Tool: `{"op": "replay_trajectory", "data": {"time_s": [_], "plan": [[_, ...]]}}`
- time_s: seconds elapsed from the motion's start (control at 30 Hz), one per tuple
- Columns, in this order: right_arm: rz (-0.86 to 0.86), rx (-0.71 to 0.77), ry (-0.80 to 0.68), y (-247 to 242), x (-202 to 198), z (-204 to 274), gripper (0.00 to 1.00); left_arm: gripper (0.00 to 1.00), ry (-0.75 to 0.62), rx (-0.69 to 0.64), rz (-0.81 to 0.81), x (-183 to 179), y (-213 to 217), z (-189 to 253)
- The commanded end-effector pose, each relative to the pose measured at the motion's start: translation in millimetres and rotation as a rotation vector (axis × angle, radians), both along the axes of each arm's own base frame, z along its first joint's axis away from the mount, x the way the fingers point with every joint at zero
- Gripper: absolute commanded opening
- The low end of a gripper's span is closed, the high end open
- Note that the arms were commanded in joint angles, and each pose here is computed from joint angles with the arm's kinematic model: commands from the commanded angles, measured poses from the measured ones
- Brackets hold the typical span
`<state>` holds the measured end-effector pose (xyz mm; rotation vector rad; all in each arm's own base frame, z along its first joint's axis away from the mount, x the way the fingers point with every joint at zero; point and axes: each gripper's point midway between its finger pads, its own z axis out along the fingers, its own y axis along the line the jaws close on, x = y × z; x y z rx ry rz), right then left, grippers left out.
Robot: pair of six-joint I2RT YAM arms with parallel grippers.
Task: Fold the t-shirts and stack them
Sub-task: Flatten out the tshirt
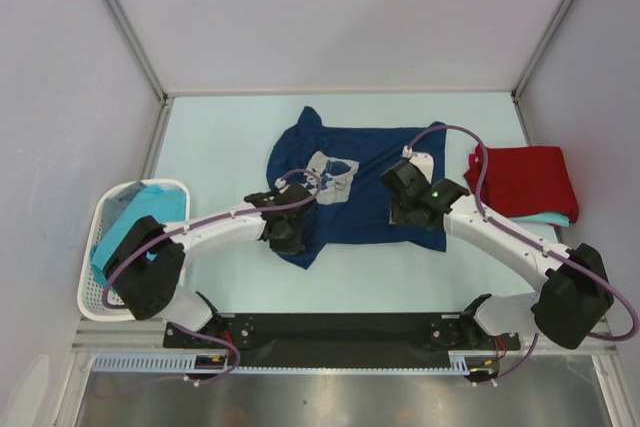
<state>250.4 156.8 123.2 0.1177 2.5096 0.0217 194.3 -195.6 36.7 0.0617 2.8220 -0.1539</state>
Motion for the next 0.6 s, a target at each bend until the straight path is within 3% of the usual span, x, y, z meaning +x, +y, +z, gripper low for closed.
{"op": "replay_trajectory", "data": {"time_s": [0.0,0.07,0.4,0.57], "plan": [[0.015,-0.024,-0.024,2.2,9.0,-2.2,0.45,0.04,-0.036,-0.011,0.019,11.7,-9.2,10.6],[0.022,-0.035,-0.019,2.2,12.2,-7.8,0.45,0.00,-0.040,-0.015,0.027,11.0,-8.1,13.5],[-0.004,-0.038,0.093,6.6,51.7,-72.1,0.45,0.00,-0.004,0.007,0.035,-1.8,-1.5,7.5],[0.006,-0.045,0.106,10.6,62.1,-78.5,0.39,0.00,-0.007,-0.006,0.041,-5.1,-2.9,10.7]]}}
